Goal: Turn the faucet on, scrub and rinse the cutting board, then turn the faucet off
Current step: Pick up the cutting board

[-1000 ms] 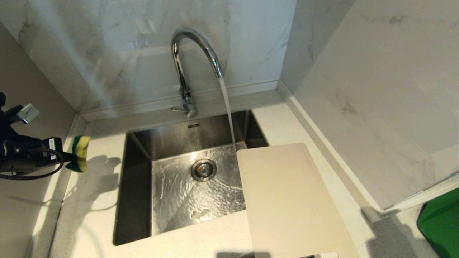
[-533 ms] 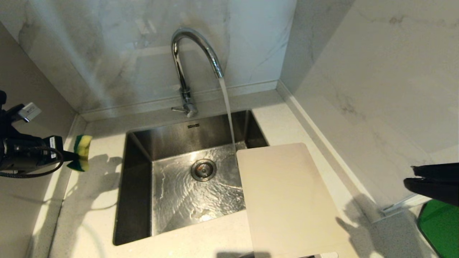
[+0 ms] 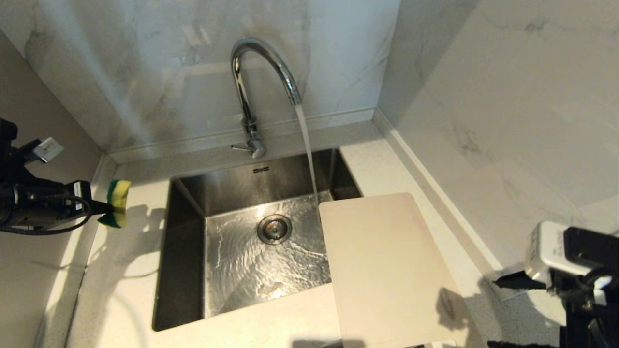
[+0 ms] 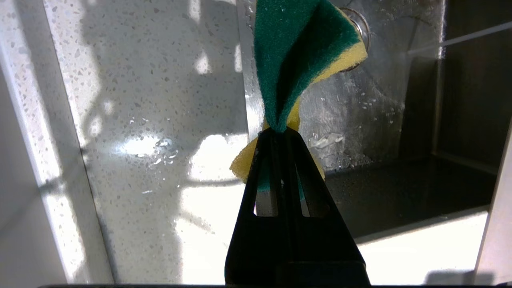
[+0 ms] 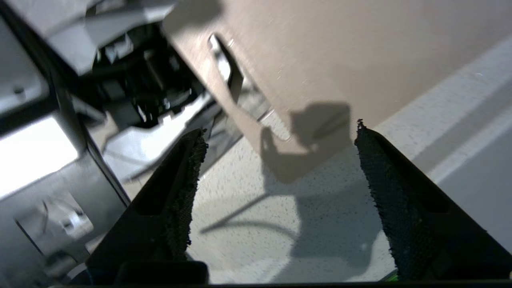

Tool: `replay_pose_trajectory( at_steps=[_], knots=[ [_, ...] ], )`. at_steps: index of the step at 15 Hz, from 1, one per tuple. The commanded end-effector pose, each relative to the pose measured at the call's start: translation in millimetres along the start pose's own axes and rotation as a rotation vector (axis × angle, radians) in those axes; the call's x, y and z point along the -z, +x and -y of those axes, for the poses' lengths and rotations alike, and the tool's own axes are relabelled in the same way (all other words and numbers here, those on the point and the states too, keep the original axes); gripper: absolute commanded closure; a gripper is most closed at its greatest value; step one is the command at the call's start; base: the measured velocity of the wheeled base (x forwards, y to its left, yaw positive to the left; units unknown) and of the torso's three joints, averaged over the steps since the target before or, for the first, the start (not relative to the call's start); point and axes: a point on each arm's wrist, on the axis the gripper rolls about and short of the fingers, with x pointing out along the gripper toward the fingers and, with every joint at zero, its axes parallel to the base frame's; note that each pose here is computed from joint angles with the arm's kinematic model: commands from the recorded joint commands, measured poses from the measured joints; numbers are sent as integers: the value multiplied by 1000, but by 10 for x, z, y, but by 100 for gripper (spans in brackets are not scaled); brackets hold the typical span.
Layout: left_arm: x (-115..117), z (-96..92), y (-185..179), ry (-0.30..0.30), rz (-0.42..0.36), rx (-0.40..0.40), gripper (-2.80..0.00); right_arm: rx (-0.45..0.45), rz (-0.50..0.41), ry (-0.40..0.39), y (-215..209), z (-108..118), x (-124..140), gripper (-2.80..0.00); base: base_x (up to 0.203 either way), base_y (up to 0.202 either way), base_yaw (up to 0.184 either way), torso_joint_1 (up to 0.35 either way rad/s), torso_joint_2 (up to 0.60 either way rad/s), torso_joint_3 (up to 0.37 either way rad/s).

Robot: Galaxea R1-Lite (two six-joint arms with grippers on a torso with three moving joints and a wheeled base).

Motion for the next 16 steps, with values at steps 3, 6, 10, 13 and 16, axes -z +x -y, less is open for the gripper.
replay_pose_trajectory(
  at_steps=[3,6,10,13,16],
  knots=[
    [-25,-46,142,-10,-25,-8,0,-151,-119,-156,362,-44,123,-280,0,0,0,0,0,0],
    [-33,-59,203,-11,-22,-7,0,-210,-213,-309,550,-89,129,-280,0,0,0,0,0,0],
    [-31,-95,235,-17,-29,-14,0,-326,-320,-421,810,-216,155,-280,0,0,0,0,0,0],
    [-33,-94,231,-18,-24,-14,0,-403,-407,-492,987,-236,244,-280,0,0,0,0,0,0],
    [-32,-95,236,-19,-26,-12,0,-435,-431,-492,1111,-223,256,-280,0,0,0,0,0,0]
  ],
)
